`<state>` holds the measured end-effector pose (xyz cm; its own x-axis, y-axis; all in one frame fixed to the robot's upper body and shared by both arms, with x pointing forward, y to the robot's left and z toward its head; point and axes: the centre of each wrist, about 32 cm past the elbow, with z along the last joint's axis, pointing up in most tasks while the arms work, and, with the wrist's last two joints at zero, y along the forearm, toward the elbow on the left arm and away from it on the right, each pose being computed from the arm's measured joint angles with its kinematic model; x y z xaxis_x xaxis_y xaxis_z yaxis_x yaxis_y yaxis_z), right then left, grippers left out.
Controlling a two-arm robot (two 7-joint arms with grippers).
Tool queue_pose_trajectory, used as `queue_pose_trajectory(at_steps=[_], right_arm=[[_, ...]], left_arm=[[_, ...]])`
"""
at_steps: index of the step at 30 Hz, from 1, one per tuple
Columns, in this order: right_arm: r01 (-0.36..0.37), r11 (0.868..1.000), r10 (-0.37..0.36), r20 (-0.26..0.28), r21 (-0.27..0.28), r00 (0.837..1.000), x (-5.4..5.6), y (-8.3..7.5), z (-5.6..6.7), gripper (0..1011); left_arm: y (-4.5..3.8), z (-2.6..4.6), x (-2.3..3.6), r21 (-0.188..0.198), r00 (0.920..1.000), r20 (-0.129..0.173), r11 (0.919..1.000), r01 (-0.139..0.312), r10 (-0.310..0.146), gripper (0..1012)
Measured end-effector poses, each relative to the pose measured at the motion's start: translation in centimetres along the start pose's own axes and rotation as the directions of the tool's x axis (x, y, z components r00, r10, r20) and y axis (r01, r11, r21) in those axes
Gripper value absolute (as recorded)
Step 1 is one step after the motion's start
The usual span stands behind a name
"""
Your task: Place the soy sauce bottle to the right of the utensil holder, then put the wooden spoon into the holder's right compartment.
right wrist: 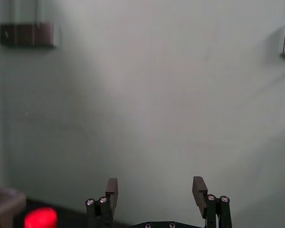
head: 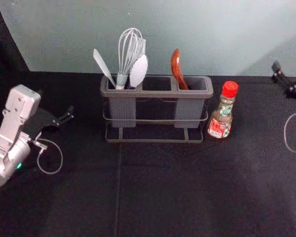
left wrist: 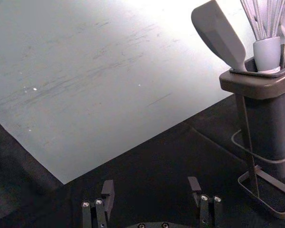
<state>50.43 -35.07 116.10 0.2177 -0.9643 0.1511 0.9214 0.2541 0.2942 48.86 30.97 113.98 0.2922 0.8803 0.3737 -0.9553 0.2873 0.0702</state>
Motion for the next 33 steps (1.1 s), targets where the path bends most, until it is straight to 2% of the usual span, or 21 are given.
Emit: queue_pose_trajectory(at_steps=[7, 8, 14, 17, 33], right_arm=[[0.004, 0.991, -0.003, 0.008, -0.136, 1.0, -0.5, -0.9, -1.2, 1003], [0.006, 0.985, -0.004, 0.012, -0.172, 1.0, -0.6, -1.0, -1.3, 1003], [0.006, 0.963, 0.003, 0.035, -0.271, 0.999, -0.9, -0.8, -1.1, 1002], [0.005, 0.958, 0.006, 0.039, -0.286, 0.999, -1.0, -0.7, -1.0, 1003], [0.011, 0.955, 0.002, 0.044, -0.296, 0.999, -1.6, -0.4, -1.5, 1003]], left_arm=[[0.0, 0.0, 0.0, 0.0, 1.0, 0.0, 1.0, 0.0, 0.0, 1011], [0.0, 0.0, 0.0, 0.0, 1.0, 0.0, 1.0, 0.0, 0.0, 1011], [0.0, 0.0, 0.0, 0.0, 1.0, 0.0, 1.0, 0.0, 0.0, 1011], [0.0, 0.0, 0.0, 0.0, 1.0, 0.0, 1.0, 0.0, 0.0, 1011], [0.0, 0.0, 0.0, 0.0, 1.0, 0.0, 1.0, 0.0, 0.0, 1011]])
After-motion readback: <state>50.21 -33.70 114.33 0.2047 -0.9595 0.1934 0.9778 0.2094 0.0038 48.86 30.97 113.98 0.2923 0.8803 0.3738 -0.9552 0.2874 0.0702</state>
